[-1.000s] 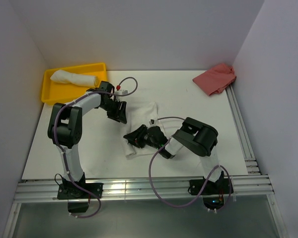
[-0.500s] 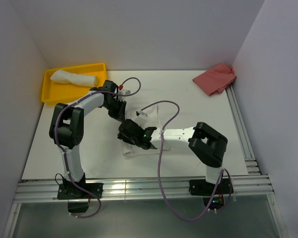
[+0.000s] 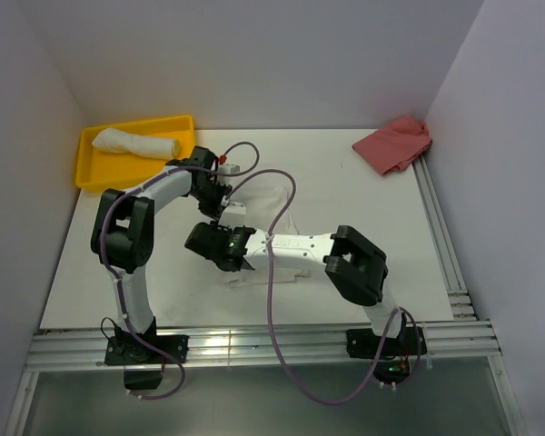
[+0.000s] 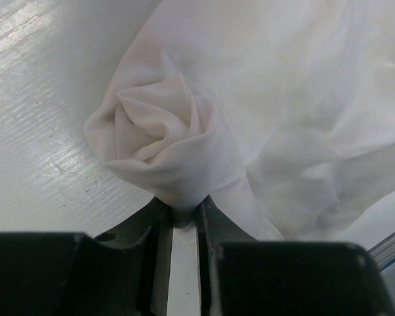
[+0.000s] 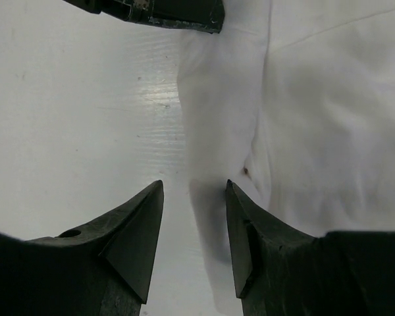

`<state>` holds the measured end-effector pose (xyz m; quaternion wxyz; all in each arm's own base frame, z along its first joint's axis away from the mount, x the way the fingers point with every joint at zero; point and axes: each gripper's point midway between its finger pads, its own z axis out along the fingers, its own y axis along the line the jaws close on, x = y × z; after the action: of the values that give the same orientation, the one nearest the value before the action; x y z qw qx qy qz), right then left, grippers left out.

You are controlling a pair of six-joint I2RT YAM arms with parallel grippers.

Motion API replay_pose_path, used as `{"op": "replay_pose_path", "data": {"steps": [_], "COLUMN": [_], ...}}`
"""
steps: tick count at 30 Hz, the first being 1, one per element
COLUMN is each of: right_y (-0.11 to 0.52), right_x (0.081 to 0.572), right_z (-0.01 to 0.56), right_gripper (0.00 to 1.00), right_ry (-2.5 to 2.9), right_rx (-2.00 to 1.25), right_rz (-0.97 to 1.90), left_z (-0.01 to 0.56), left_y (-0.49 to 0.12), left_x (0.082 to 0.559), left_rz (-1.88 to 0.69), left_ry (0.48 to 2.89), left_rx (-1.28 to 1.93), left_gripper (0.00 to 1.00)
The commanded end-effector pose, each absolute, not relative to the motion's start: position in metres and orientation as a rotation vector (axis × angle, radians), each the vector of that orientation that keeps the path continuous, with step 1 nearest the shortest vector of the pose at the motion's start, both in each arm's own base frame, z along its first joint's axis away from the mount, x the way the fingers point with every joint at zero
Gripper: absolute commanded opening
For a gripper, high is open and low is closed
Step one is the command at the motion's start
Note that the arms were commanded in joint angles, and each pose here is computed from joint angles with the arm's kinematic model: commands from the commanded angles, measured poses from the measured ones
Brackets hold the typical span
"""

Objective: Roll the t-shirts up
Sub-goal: Roll the tshirt

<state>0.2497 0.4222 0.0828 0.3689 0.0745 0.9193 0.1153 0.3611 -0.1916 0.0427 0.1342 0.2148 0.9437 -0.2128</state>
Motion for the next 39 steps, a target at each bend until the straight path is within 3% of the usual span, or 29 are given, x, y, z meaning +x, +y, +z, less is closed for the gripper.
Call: {"op": "replay_pose_path", "data": {"steps": [1, 10, 27, 39], "right_y": [0.429, 0.423, 0.447, 0.442], "right_x": [0.257, 0.251, 0.255, 0.256], "right_z": [0.089, 0.053, 0.106, 0.057], "right_gripper": [0.5, 0.5, 0.5, 0.52], "right_ry": [2.332, 2.403, 2.295, 2.387], "right_rx": [0.093, 0.067, 0.014, -0.003], "right_rz": [0.269, 0.142, 0.187, 0.113], "left_z": [0.053, 0.054, 0.053, 0.054], "left_y": [-0.195, -0.197, -0.198, -0.197], "left_x": [0.373, 0.373, 0.372, 0.374], "left_rz": [-0.579, -0.574, -0.567, -0.556], "left_ry": [2.694, 2.689, 2.691, 2.687], "left_rx": [0.636, 0.643, 0.648, 0.648], "left_gripper": [0.21, 0.23, 0.25, 0.27]}}
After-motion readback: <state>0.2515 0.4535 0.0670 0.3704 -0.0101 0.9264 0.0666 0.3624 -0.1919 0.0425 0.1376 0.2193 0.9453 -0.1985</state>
